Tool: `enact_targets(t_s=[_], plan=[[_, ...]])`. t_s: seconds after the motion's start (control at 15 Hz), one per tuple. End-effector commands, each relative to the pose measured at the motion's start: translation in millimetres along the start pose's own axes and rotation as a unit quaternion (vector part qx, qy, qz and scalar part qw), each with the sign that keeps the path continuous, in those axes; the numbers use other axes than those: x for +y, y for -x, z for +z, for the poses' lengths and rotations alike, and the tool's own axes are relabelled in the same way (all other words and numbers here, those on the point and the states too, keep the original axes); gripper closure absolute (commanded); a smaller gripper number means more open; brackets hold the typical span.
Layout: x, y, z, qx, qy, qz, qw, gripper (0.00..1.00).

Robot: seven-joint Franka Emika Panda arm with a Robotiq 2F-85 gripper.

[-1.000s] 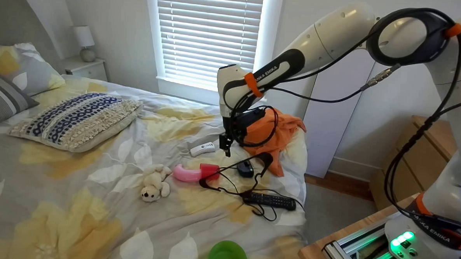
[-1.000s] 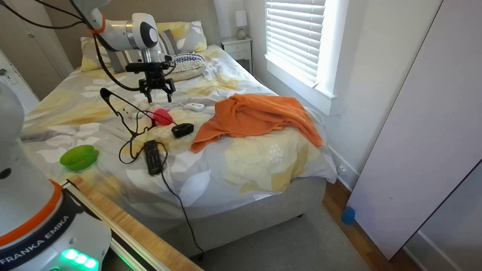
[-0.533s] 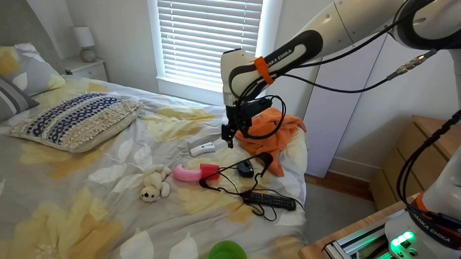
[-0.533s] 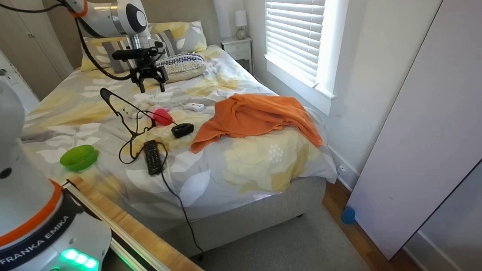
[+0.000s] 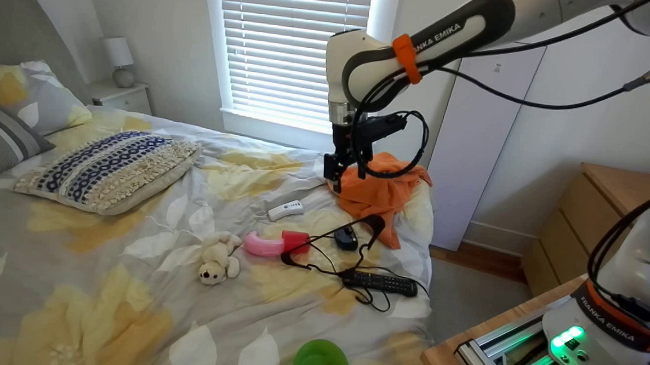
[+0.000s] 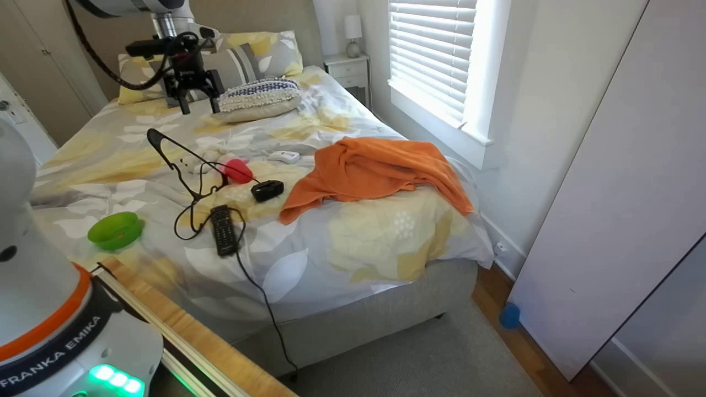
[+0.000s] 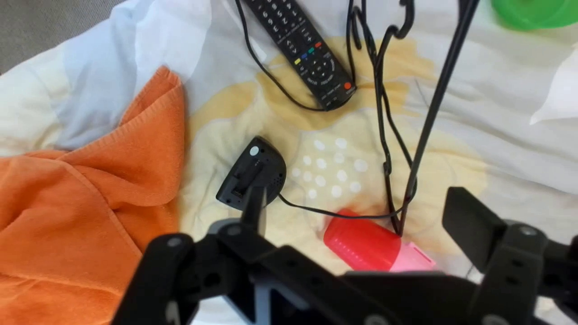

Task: Pick up the bedside alarm clock radio on the bed and move it to the right near the orange towel on the bed

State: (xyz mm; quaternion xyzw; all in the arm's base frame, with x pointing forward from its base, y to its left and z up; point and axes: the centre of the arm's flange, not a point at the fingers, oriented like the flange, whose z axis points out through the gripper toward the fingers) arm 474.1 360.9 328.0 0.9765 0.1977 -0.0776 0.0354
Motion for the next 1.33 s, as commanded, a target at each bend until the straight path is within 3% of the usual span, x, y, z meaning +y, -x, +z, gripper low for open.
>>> enact_targets(t_s=[0.0, 0.4, 0.6, 0.73, 0.8, 1.27], plan=[[-14, 53, -42, 0.002, 0.003, 0.018, 0.9998, 0.0], [-40, 110, -105, 0.065, 0.006, 0.023, 0.9976, 0.0], [-46, 130, -126, 0.085, 0.017, -0.002, 0.9963, 0.0], [-48, 133, -134, 0.1, 0.03, -0.013, 0.9944, 0.0], [-52, 119, -134, 0.098, 0.021, -0.003, 0.995, 0.0], [-51, 125, -138, 0.103, 0.024, -0.007, 0.9944, 0.0]])
